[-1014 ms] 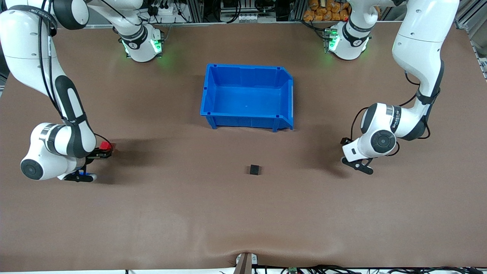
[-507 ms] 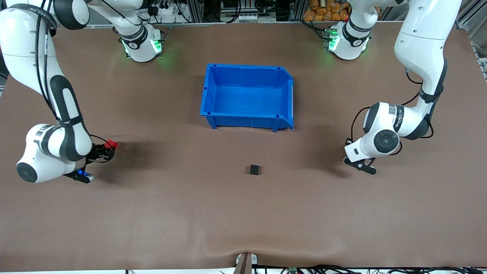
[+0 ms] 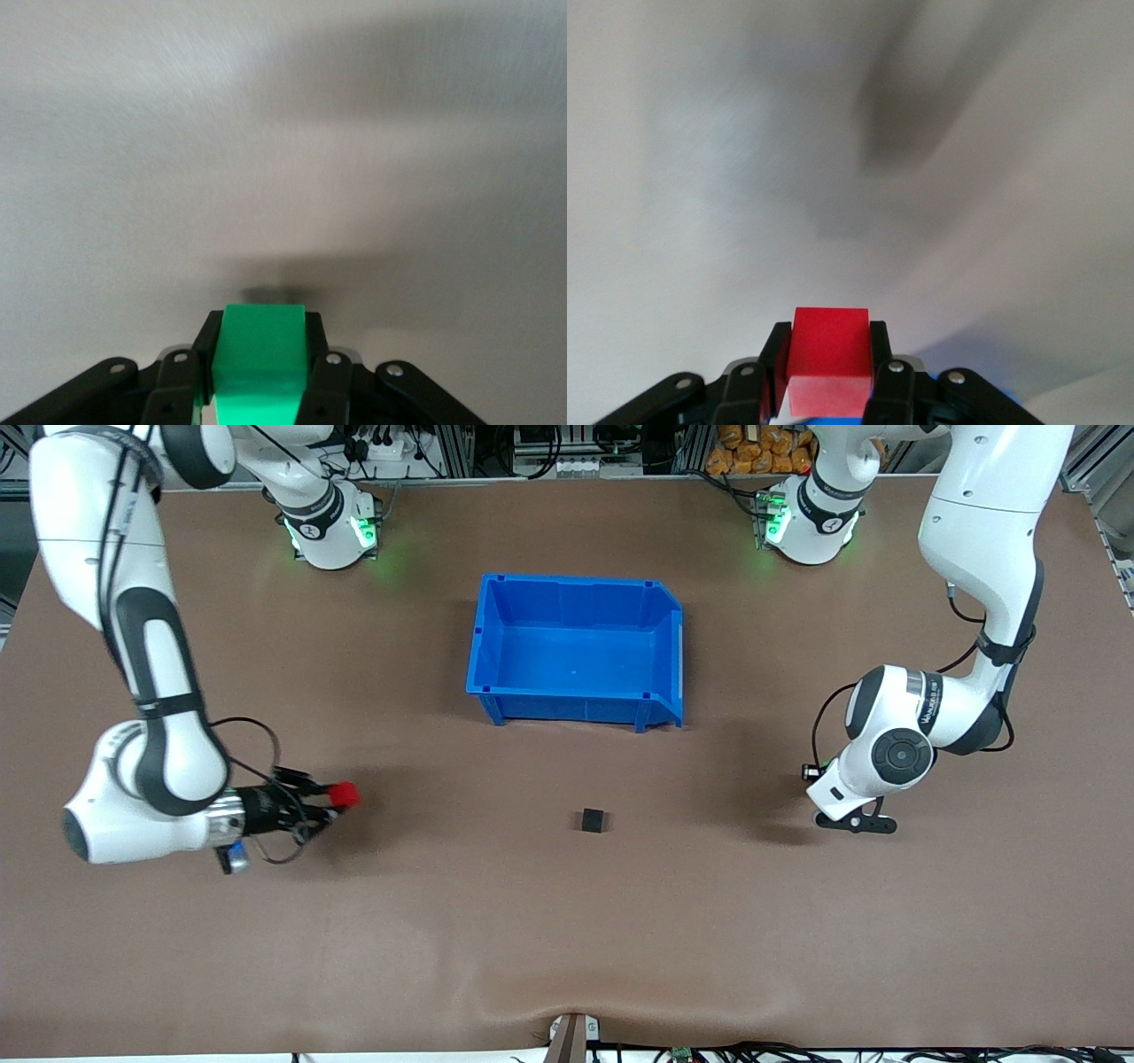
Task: Attach green and red cubes to black cube
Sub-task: 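Carry the red cube and the green cube toward the black cube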
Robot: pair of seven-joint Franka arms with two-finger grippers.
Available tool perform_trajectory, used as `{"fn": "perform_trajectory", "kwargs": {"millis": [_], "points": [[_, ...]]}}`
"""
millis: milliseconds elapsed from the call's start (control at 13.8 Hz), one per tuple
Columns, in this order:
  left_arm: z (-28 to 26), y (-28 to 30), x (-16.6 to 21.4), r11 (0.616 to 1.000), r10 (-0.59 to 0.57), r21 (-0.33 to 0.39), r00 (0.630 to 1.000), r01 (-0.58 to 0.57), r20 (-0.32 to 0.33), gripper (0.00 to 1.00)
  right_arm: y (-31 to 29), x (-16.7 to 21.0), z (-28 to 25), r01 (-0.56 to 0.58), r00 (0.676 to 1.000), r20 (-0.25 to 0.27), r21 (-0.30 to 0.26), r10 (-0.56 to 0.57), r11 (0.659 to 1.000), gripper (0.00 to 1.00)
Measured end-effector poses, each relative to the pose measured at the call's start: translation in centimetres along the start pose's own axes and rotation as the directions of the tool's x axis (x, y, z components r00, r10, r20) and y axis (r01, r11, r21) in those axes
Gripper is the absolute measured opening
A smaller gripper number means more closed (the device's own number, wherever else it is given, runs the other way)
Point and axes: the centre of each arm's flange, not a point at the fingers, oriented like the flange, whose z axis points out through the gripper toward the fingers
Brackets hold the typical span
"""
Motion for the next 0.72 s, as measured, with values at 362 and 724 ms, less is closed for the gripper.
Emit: {"fn": "perform_trajectory", "kwargs": {"millis": [362, 724], "points": [[-3.1, -0.2, 1.0, 0.929, -0.359, -0.096, 0.933, 0.357, 0.004, 0.4, -6.4, -9.7, 8.6, -0.155, 0.983, -0.07, 0.165, 0.169, 0.974, 0.4], [-6.2, -0.2, 2.3, 0.681, -0.721, -0.151, 0.692, 0.716, 0.033, 0.4, -8.9, -16.1, 17.0, -0.245, 0.956, -0.102, 0.237, 0.275, 0.94, 0.4]]}}
